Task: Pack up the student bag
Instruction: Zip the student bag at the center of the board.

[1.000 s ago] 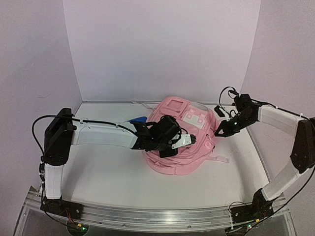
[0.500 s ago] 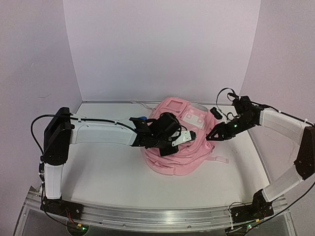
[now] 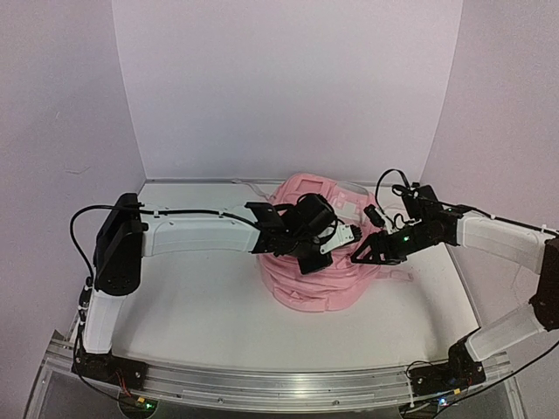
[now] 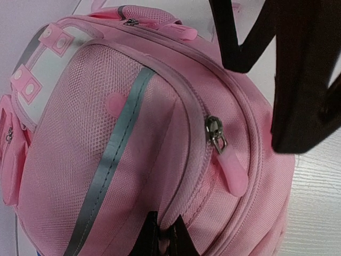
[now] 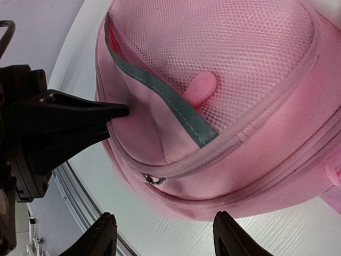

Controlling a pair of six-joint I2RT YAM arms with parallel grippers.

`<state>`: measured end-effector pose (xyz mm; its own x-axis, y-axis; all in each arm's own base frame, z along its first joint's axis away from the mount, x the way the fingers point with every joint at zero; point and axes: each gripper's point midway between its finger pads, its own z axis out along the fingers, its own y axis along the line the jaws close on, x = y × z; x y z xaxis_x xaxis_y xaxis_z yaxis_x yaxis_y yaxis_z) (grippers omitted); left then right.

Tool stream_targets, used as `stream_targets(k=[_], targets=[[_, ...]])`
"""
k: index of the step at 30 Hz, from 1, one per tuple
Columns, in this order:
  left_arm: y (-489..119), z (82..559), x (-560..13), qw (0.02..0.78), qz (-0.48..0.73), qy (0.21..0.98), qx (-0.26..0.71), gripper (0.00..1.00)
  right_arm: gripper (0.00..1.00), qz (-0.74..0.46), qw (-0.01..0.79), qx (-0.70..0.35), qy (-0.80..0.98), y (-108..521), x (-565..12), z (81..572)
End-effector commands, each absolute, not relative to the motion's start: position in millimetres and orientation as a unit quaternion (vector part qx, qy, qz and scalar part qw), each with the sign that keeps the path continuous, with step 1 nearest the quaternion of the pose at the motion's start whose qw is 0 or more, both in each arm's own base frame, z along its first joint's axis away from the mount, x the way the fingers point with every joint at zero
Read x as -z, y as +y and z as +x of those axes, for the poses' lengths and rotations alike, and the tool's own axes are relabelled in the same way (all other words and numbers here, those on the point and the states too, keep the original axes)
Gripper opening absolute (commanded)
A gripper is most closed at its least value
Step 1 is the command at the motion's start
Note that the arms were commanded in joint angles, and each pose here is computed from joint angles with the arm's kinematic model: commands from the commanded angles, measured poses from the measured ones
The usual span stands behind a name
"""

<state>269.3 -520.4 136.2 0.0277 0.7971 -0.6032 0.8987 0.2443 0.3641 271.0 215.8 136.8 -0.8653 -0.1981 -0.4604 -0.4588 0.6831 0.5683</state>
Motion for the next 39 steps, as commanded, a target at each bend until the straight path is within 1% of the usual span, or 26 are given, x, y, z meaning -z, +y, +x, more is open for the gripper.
stream_targets(k=[1,8,14,20,25,28,34,39], targets=[[-550.0,268.4,-179.5,0.424,0.577,0.686,0.130,0.00,0.62,-0.154,0.230,-0.340,0.899,222.1,-142.2,293.0],[-553.3,270.4,-184.4,0.431,0.564,0.691,0.137,0.00,0.62,-0.129,0.246,-0.296,0.914,224.4,-123.0,306.9],[-551.2,269.5,-185.9,0.431,0.552,0.698,0.144,0.00,0.62,-0.122,0.249,-0.283,0.918,220.7,-116.7,307.6],[-544.0,268.1,-185.3,0.431,0.547,0.703,0.143,0.00,0.56,-0.151,0.265,-0.216,0.928,190.7,-120.4,307.2],[-539.9,266.4,-183.1,0.427,0.548,0.706,0.141,0.00,0.51,-0.150,0.264,-0.208,0.930,162.2,-133.5,313.1],[-540.2,266.6,-183.5,0.427,0.546,0.707,0.142,0.00,0.50,-0.158,0.270,-0.218,0.925,159.4,-147.0,313.9],[-543.9,267.6,-182.1,0.427,0.545,0.707,0.145,0.00,0.52,-0.192,0.264,-0.313,0.892,186.3,-174.1,289.5],[-546.7,268.5,-184.8,0.431,0.543,0.705,0.150,0.00,0.53,-0.185,0.229,-0.353,0.888,203.5,-161.3,273.9]])
